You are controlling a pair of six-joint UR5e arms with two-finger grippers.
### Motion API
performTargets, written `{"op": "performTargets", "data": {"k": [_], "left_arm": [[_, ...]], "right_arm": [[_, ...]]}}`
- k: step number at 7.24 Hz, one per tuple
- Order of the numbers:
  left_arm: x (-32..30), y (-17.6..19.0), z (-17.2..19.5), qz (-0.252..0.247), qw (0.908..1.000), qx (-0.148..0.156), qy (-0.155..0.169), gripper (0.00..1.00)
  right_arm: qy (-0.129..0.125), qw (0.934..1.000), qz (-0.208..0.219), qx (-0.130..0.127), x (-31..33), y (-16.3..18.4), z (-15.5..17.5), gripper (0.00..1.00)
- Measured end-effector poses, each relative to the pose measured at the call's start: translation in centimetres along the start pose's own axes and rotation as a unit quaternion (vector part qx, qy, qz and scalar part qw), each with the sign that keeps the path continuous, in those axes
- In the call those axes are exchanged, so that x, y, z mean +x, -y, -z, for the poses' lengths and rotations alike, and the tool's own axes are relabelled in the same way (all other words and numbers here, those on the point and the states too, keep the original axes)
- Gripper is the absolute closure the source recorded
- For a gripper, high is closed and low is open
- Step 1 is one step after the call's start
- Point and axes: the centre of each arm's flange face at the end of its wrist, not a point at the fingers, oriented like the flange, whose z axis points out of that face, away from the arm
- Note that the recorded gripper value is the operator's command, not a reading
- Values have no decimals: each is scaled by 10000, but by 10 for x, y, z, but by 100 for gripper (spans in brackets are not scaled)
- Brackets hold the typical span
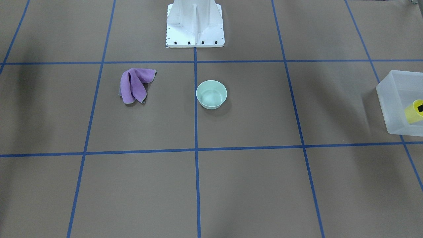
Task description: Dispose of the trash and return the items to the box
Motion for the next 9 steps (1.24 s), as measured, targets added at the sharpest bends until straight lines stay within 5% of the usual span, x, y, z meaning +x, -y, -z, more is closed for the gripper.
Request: {"op": "performTargets", "data": {"k": [3, 5, 9], "left_arm": [[64, 27, 74, 175, 9996, 203, 120, 3], [187, 36, 107, 527, 9981, 105, 310, 3], [495, 35, 21, 1262, 9913, -368, 44, 3]], "right_arm": [[1, 10000, 6, 6, -1, 1, 1, 0], [5, 10000, -49, 23, -3, 2, 2, 0], [62, 9987, -493, 62, -41, 16, 5, 0]]}}
